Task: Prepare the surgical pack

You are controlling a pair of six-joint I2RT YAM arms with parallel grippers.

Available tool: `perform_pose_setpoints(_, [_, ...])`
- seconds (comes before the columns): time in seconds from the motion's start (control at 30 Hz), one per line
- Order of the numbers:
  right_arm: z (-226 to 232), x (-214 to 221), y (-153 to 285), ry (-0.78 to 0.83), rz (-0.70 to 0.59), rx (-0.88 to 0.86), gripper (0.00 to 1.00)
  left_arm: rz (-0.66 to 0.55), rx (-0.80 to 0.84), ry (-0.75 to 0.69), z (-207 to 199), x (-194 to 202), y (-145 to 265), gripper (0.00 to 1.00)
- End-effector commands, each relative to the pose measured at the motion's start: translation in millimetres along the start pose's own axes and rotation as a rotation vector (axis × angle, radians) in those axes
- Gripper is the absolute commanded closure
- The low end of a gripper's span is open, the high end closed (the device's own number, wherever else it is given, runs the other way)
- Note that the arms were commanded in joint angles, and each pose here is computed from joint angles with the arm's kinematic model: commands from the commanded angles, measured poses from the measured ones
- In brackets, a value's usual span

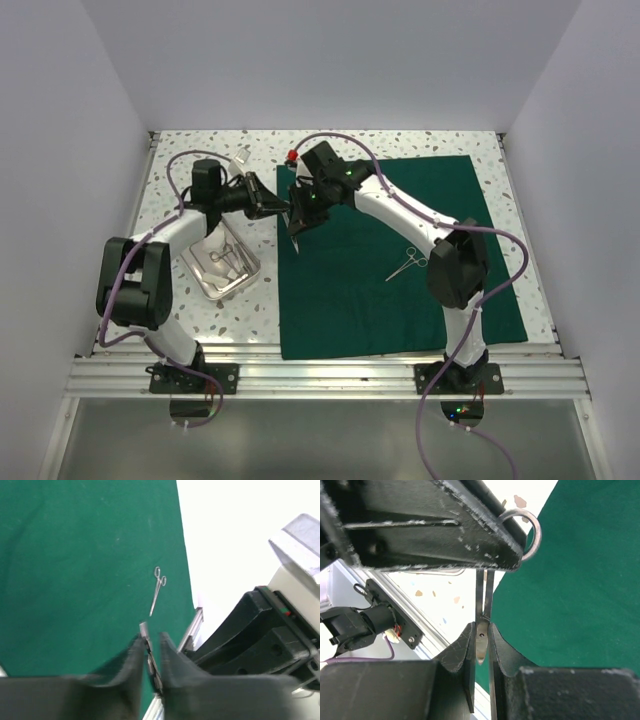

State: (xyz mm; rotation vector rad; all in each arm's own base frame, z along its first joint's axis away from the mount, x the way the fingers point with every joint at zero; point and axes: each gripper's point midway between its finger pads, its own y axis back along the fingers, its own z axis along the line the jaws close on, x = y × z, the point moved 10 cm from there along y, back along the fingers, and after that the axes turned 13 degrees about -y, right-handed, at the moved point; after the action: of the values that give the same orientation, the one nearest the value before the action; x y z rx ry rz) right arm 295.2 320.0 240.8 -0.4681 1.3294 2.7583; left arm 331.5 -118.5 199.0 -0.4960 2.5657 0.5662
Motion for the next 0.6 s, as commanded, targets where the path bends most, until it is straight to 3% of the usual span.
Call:
perform_pose_setpoints(0.0, [20.4,-8.6,20.7,0.043,-0.052,-0.082,1.00,-0.025,0.062,-0.062,-9.0,-6.7,-0.7,0.92])
perform_pose_setpoints(0.03, [18.9,-8.4,21.6,0.034,-0.057,-0.057,0.96,-0.033,0.049,-0.081,-9.8,-10.5,1.0,1.00])
perform_pose_setpoints(0.07, [16.7,-8.8,22.4,0.024,-0.062,-0.030,0.88,0.000,0.002,-0.045,-6.3,-5.6,4.2,1.00])
perform_pose_setpoints(0.1, [12.8,-10.3,23.3,0.011,-0.073,0.008,0.78,-0.015,-0.065,-0.099,2.2,-9.1,10.4,1.00])
perform_pose_setpoints(0.13, [1.2,-13.5,29.1,-0.022,-0.086,0.079,0.60,-0.014,-0.113,-0.107,2.5,-13.2,18.8,1.00])
perform_pose_setpoints(0.17, [-6.5,-15.4,33.7,-0.057,-0.094,0.110,0.56,0.025,-0.178,-0.059,8.4,-6.3,28.3,1.00])
perform_pose_setpoints(0.37, [-85.4,-20.2,67.6,-0.295,-0.145,0.304,0.51,-0.058,-0.516,-0.093,27.1,-10.8,105.1,1.00])
perform_pose_setpoints(0.57, [-134.4,-7.5,83.0,-0.457,-0.116,0.445,0.49,-0.053,-0.733,-0.046,45.0,-1.9,124.9,1.00])
